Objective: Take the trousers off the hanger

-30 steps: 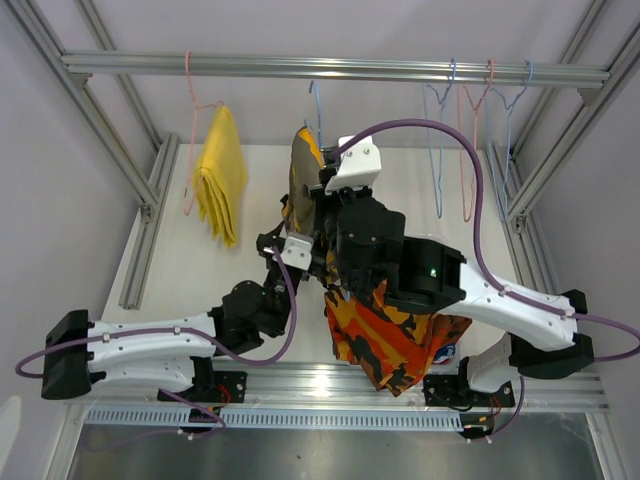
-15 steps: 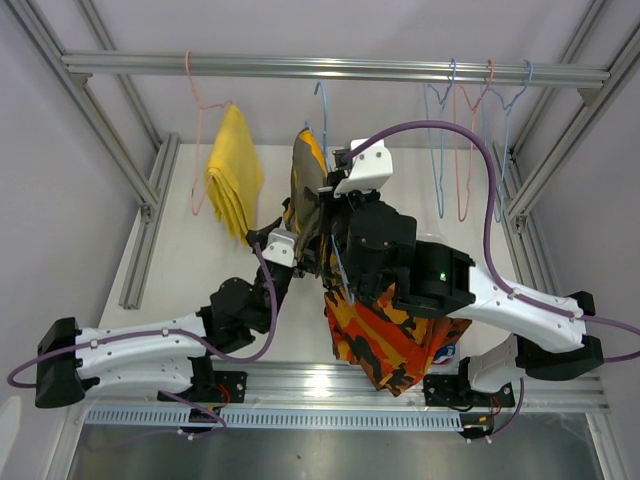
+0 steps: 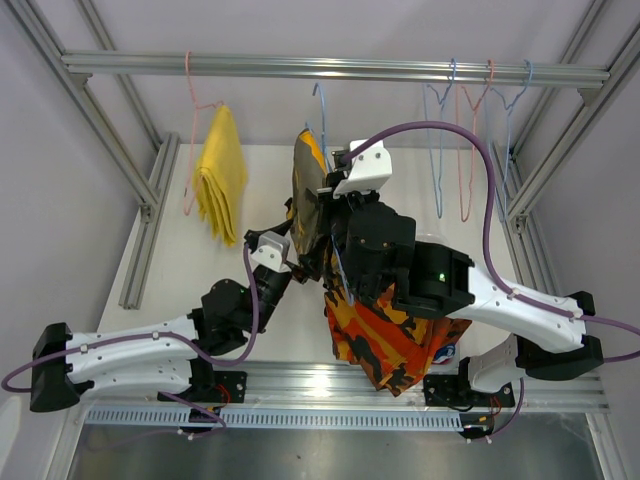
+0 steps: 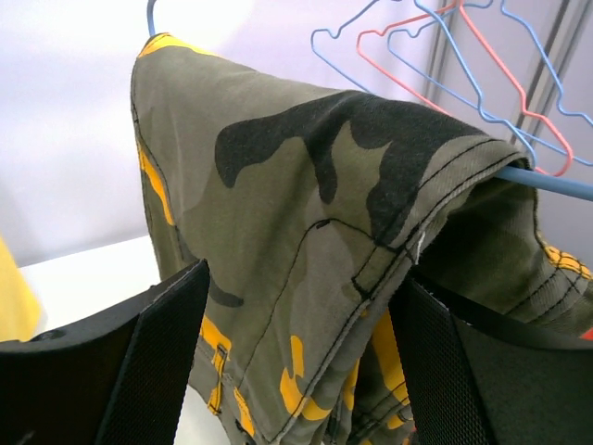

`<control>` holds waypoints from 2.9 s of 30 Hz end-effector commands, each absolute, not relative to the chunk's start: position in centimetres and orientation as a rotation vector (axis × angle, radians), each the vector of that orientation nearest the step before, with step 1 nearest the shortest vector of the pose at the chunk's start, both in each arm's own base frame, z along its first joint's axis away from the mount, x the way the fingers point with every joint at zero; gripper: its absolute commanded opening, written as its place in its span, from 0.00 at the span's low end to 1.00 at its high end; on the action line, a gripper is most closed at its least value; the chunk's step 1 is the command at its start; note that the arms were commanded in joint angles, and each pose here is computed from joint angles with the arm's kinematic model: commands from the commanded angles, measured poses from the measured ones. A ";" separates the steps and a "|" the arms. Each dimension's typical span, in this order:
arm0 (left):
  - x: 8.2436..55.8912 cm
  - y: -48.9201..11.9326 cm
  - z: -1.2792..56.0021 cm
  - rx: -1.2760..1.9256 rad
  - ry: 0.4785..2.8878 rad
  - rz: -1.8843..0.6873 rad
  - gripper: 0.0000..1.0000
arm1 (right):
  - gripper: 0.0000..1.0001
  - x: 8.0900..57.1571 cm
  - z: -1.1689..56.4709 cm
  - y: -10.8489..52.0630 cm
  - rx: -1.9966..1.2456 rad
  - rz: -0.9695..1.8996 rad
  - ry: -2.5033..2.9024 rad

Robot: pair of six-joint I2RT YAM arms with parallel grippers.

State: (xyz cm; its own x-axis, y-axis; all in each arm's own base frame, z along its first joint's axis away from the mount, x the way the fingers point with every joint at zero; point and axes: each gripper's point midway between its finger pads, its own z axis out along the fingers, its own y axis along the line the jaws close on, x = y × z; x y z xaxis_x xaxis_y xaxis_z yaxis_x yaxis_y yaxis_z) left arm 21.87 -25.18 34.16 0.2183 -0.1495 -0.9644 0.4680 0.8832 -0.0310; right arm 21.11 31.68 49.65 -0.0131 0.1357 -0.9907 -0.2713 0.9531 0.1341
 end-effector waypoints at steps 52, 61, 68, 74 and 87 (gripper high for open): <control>22.3 -23.9 35.7 0.239 1.239 -0.405 0.74 | 0.00 20.0 53.6 29.5 0.056 0.547 1.479; 23.4 -23.1 35.3 0.191 1.264 -0.296 0.64 | 0.00 19.7 52.9 29.4 0.055 0.560 1.491; 24.0 -23.7 35.8 0.116 1.234 -0.301 0.64 | 0.00 19.4 51.6 30.3 0.057 0.608 1.515; 24.8 -26.4 36.5 0.085 1.217 -0.354 0.58 | 0.00 19.4 49.5 31.2 0.070 0.621 1.537; 24.1 -27.1 40.8 0.053 1.130 -0.435 0.01 | 0.00 20.7 45.7 30.3 0.134 0.616 1.580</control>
State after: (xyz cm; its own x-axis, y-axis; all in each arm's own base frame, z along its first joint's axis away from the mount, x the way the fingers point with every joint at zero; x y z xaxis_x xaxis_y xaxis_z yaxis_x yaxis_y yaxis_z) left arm 25.05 -29.04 33.22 0.2544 -0.0870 -0.9632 0.3376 0.9413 0.0042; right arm 20.60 30.94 44.63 -0.1140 0.3127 -0.9430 -0.2883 0.8979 0.3326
